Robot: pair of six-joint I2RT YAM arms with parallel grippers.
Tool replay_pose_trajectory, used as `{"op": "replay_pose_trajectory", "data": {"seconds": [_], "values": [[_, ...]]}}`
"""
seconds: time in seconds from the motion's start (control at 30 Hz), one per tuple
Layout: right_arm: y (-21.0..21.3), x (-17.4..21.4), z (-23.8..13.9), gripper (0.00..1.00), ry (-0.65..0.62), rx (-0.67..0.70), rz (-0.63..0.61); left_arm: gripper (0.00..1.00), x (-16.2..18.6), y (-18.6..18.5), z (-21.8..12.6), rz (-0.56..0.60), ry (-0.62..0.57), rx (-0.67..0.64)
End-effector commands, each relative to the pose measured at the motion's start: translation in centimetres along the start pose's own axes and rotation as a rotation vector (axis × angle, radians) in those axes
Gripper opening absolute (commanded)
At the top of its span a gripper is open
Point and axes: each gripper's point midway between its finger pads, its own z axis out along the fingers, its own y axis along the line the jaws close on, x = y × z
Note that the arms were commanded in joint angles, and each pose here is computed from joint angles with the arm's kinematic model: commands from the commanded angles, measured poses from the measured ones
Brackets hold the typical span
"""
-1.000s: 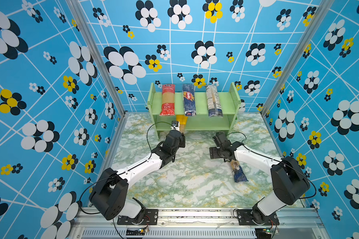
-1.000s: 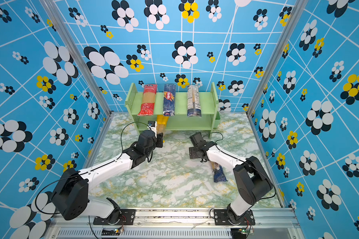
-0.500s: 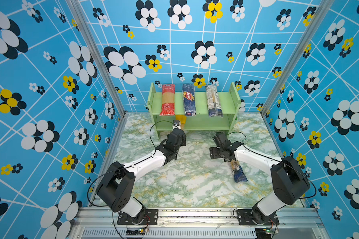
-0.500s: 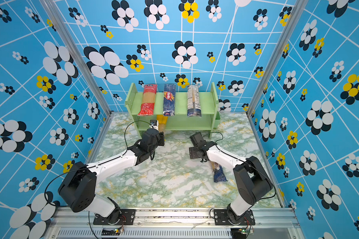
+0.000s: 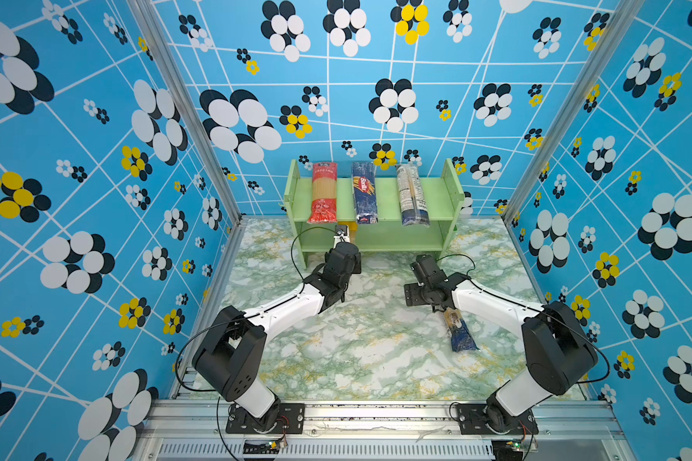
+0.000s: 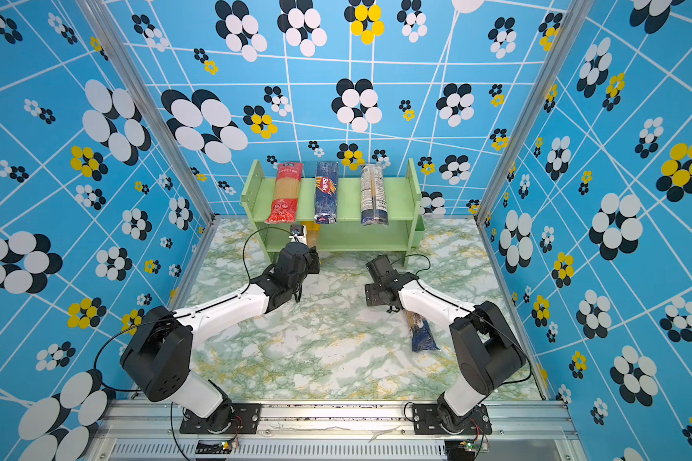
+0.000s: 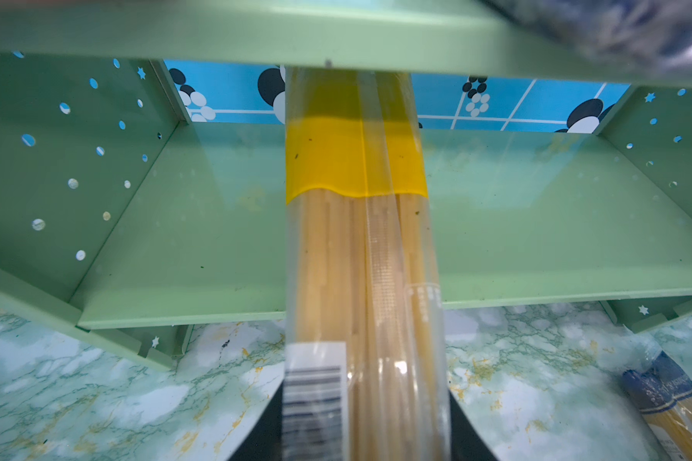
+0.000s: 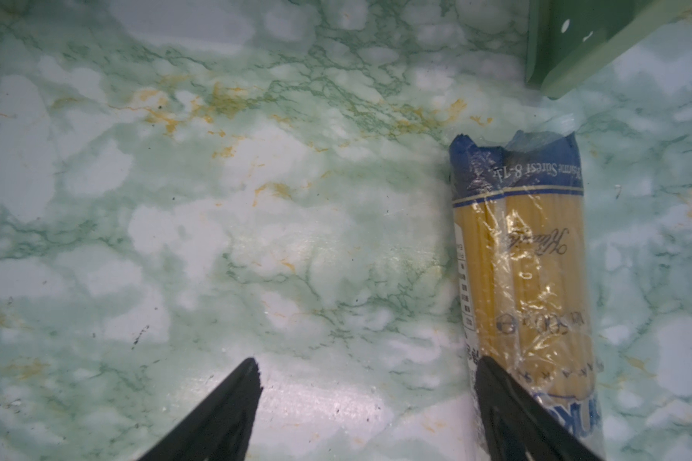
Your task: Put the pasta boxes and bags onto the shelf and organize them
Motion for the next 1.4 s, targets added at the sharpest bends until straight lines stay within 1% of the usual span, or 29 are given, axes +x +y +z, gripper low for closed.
{"op": "replay_pose_trajectory", "data": {"seconds": [0.0, 0.53, 0.97, 1.37], "values": [[-0.4, -1.0, -0.5, 0.87, -0.029, 0.009, 0.006, 0.0, -7.8, -0.7, -0.7, -0.1, -0.23, 0.007], [-0.5, -0.6, -0.5, 0.87, -0.029, 0.016, 0.006, 0.0, -7.1, -0.6, 1.1, -0.092, -0.231, -0.03], [-0.6, -0.7, -0.4, 0.87, -0.027, 0.019, 0.005, 0.0, -7.0, 0.7, 2.2, -0.098, -0.241, -0.082], [-0.7, -0.7, -0.3, 0.87, -0.027, 0.024, 0.007, 0.0, -7.1, 0.6, 3.2, -0.086, -0.24, -0.072]]}}
